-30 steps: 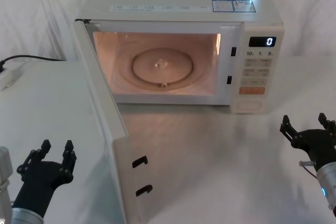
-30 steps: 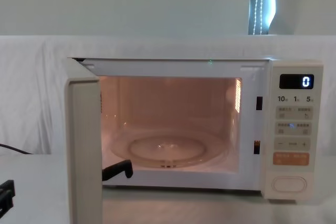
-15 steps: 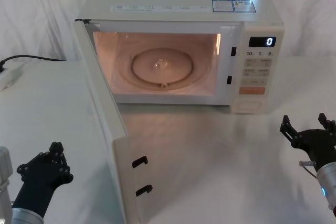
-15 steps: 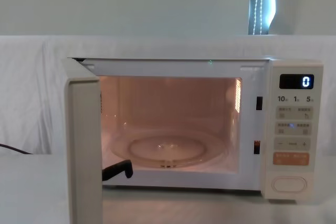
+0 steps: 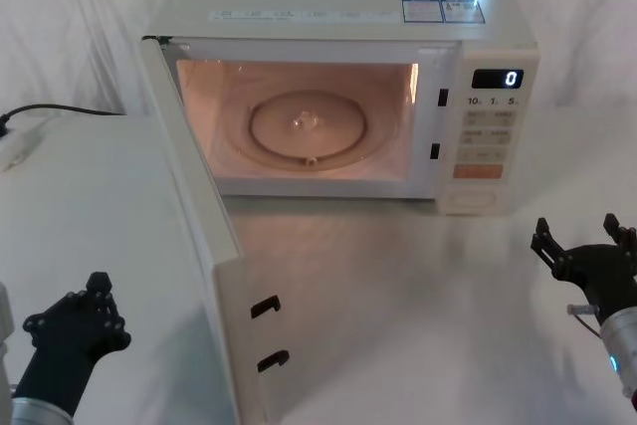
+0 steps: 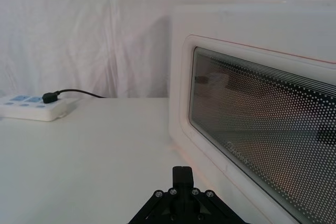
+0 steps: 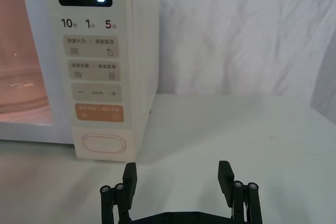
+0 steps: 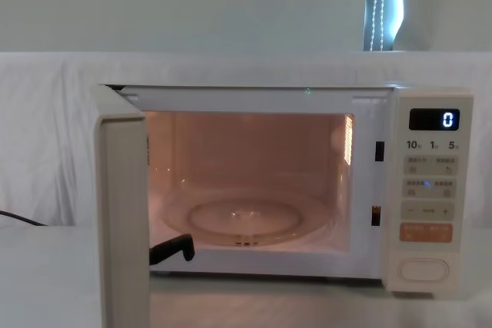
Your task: Press the button to open the microwave door with one hand; close the microwave door with the other hand.
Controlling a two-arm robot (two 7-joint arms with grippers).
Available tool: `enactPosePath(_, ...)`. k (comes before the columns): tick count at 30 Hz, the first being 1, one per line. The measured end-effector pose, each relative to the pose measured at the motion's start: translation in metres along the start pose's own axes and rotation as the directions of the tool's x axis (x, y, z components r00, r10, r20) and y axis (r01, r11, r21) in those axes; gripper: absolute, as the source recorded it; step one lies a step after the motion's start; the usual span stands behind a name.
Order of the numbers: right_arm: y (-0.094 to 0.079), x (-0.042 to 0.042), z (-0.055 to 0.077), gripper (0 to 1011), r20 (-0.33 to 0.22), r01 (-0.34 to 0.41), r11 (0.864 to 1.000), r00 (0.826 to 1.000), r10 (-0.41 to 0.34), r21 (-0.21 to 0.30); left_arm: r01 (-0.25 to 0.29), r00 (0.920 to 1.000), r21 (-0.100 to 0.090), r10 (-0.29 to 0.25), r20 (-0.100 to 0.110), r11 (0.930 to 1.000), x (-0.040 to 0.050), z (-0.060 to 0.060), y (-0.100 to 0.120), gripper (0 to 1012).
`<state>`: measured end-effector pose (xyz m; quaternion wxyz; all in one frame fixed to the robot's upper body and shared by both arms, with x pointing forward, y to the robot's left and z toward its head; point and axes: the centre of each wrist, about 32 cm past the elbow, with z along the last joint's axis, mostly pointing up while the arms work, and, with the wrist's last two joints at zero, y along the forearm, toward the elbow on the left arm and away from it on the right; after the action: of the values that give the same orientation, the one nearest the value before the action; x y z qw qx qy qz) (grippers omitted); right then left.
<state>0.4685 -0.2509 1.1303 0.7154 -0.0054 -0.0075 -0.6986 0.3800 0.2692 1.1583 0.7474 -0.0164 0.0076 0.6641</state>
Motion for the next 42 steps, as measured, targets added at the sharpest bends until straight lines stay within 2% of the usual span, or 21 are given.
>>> enactPosePath(3, 0.0, 0.0, 0.0, 1002, 0.0, 0.0, 1.0, 1.0, 0.0, 0.0, 0.007, 1.0, 0.001, -0.007, -0.004, 1.0, 0.003, 0.003, 0.002, 0)
enactPosePath(6, 0.0, -0.0001, 0.0, 1002, 0.0, 0.0, 1.0, 1.0, 0.0, 0.0, 0.026, 0.9994, 0.001, -0.026, -0.022, 0.9997, 0.0076, 0.009, 0.003, 0)
enactPosePath(9, 0.0, 0.0, 0.0, 1002, 0.0, 0.0, 1.0, 1.0, 0.0, 0.0, 0.054, 0.9975, 0.002, -0.054, -0.046, 0.9985, 0.0131, 0.017, 0.004, 0)
enactPosePath(10, 0.0, -0.0001, 0.0, 1002, 0.0, 0.0, 1.0, 1.0, 0.0, 0.0, 0.071, 0.9956, 0.002, -0.07, -0.062, 0.9975, 0.0164, 0.021, 0.004, 0)
enactPosePath(13, 0.0, -0.0001, 0.0, 1002, 0.0, 0.0, 1.0, 1.0, 0.0, 0.0, 0.091, 0.9926, 0.0, -0.091, -0.081, 0.9959, 0.0211, 0.028, 0.004, 0)
enactPosePath(15, 0.0, -0.0001, 0.0, 1002, 0.0, 0.0, 1.0, 1.0, 0.0, 0.0, 0.123, 0.9875, -0.006, -0.123, -0.099, 0.9924, 0.0263, 0.039, 0.002, 0)
enactPosePath(17, 0.0, -0.0001, 0.0, 1002, 0.0, 0.0, 1.0, 1.0, 0.0, 0.0, 0.13, 0.9864, -0.006, -0.13, -0.1, 0.9914, 0.0272, 0.041, 0.002, 0)
enactPosePath(22, 0.0, 0.0, 0.0, 1002, 0.0, 0.0, 1.0, 1.0, 0.0, 0.0, 0.183, 0.9772, -0.015, -0.183, -0.108, 0.9831, 0.0308, 0.06, 0.0, 0)
enactPosePath(26, 0.0, -0.0001, 0.0, 1002, 0.0, 0.0, 1.0, 1.0, 0.0, 0.0, 0.231, 0.965, -0.02, -0.231, -0.124, 0.9729, 0.0314, 0.074, -0.001, 0)
enactPosePath(28, 0.0, 0.0, 0.0, 1002, 0.0, 0.0, 1.0, 1.0, 0.0, 0.0, 0.247, 0.9602, -0.022, -0.248, -0.129, 0.9688, 0.0312, 0.077, -0.001, 0)
enactPosePath(29, 0.0, -0.0001, 0.0, 1002, 0.0, 0.0, 1.0, 1.0, 0.0, 0.0, 0.264, 0.9549, -0.021, -0.264, -0.136, 0.9643, 0.0309, 0.081, -0.002, 0)
enactPosePath(32, 0.0, 0.0, 0.0, 1002, 0.0, 0.0, 1.0, 1.0, 0.0, 0.0, 0.284, 0.9479, -0.023, -0.285, -0.143, 0.9584, 0.03, 0.085, -0.004, 0)
enactPosePath(36, 0.0, 0.0, 0.0, 1002, 0.0, 0.0, 1.0, 1.0, 0.0, 0.0, 0.312, 0.9403, -0.023, -0.313, -0.135, 0.9497, 0.0253, 0.09, -0.008, 0)
enactPosePath(40, 0.0, 0.0, 0.0, 1002, 0.0, 0.0, 1.0, 1.0, 0.0, 0.0, 0.325, 0.9367, -0.019, -0.325, -0.131, 0.9455, 0.0221, 0.09, -0.012, 0)
enactPosePath(42, 0.0, -0.0001, 0.0, 1002, 0.0, 0.0, 1.0, 1.0, 0.0, 0.0, 0.338, 0.9333, -0.014, -0.337, -0.125, 0.9412, 0.0181, 0.09, -0.017, 0)
